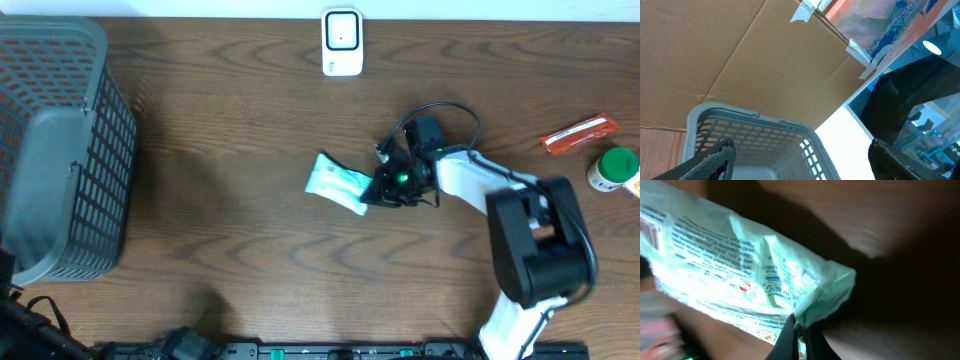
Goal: Scan the item barcode
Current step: 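Lift the wet-wipe pack and turn it upright with the right gripper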
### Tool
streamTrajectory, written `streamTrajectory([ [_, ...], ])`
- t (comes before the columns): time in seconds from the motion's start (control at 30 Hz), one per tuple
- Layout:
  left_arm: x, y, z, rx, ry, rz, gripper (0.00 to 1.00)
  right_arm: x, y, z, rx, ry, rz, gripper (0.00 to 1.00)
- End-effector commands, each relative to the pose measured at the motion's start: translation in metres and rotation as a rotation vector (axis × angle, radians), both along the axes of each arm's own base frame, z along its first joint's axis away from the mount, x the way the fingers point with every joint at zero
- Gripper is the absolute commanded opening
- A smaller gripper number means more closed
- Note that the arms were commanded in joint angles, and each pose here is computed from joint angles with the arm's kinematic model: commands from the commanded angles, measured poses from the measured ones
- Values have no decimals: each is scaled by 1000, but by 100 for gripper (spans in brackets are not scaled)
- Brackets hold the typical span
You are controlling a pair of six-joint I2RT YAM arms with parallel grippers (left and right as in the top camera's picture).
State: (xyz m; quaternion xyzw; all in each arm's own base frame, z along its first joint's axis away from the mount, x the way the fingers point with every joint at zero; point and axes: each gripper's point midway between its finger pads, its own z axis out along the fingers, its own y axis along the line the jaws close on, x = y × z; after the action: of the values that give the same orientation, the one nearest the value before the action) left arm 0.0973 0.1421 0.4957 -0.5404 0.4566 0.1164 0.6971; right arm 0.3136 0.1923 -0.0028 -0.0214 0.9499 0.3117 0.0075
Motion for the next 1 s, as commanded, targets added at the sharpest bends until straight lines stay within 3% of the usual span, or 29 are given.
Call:
streamTrajectory([
  [0.0,-8,5,-6,-29,18,43,85,7,-44,-4,-313,-143,19,1],
  [0.37,-8,5,-6,-29,18,43,85,-4,-27,40,-286,-227,74,4],
  [0.4,-8,5,-6,-29,18,43,85,-4,-28,39,-291,-224,74,29],
  [0.43,-8,5,-6,-29,18,43,85,-4,-30,39,-296,-224,72,93],
  [0.47,-8,5,-6,-29,18,43,85,-3,-32,37,-312,-224,68,99],
  [0.53,-8,5,-6,-29,18,43,85,-2,-33,36,-323,-237,86,99],
  [0.8,-8,5,-6,-29,18,43,85,-13,-14,32,-433,-447,522,99],
  [0.97,-8,5,-6,-29,18,43,85,-9,2,36,-427,-577,708,82],
])
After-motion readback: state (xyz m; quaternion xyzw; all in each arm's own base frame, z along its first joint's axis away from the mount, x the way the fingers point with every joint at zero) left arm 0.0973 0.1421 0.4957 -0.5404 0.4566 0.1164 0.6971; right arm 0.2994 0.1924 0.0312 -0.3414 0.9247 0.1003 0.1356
